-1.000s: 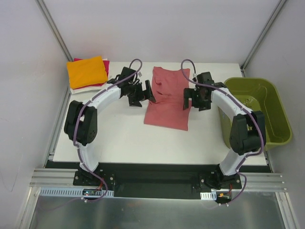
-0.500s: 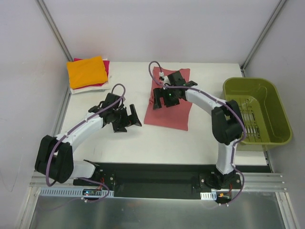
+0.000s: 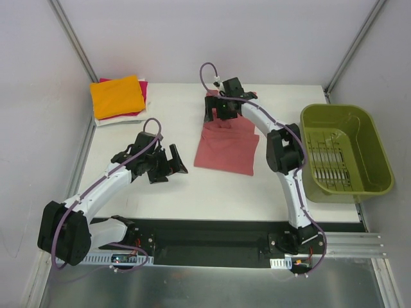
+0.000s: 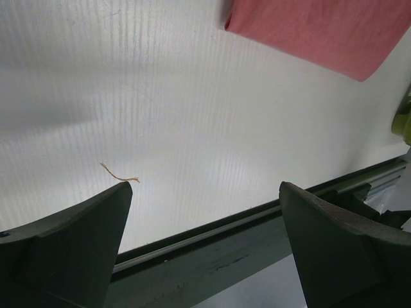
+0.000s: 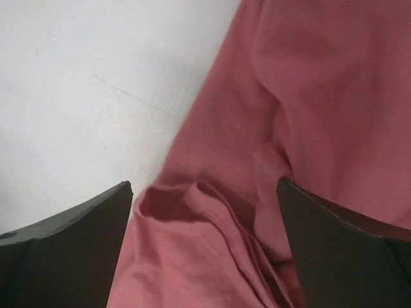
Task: Fold and stack the t-shirts
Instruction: Fold the folded rectangular tshirt in 1/3 of the way, then grab one side of the 2/3 rectangular tshirt with right arm
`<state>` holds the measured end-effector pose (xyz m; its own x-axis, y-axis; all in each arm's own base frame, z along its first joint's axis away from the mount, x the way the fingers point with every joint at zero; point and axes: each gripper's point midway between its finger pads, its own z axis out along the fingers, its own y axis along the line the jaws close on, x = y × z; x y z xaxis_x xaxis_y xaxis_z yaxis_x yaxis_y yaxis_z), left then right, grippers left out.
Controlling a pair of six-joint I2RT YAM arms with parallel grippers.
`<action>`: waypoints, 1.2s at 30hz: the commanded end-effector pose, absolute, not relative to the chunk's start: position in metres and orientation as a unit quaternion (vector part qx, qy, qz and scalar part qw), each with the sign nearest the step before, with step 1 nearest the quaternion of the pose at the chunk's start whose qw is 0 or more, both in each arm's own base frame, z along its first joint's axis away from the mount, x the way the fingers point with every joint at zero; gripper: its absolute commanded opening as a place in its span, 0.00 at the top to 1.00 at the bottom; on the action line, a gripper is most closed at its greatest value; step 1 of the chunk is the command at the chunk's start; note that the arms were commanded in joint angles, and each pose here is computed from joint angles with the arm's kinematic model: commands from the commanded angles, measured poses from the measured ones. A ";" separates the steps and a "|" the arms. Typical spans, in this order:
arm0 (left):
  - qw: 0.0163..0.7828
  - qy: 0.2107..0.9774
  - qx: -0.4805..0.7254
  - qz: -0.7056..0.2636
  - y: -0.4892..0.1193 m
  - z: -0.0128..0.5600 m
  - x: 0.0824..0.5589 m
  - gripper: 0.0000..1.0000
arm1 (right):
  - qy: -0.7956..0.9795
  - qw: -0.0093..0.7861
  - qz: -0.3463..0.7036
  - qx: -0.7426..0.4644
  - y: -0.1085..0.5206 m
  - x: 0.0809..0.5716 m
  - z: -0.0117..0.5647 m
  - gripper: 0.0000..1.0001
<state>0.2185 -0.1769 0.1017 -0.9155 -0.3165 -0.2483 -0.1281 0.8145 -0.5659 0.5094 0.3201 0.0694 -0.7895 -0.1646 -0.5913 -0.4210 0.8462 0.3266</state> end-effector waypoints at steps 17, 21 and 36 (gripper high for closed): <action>0.221 0.945 -0.138 -0.200 -0.136 0.113 0.229 0.00 | 0.835 0.238 0.051 -0.494 0.240 0.285 0.093 0.12; 0.221 0.945 -0.151 -0.189 -0.123 0.111 0.227 0.01 | 0.836 0.200 0.046 -0.509 0.248 0.280 0.072 0.23; 0.200 0.945 -0.202 -0.165 -0.095 0.092 0.213 0.01 | 0.829 0.179 -0.037 -0.528 0.262 0.305 0.026 0.47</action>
<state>0.2162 -0.1014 0.0916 -0.8430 -0.4452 -0.3019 -0.3085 0.8599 -0.4066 0.2828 0.2572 0.0211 -0.3921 -0.8860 -0.2476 -0.8817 0.4387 -0.1735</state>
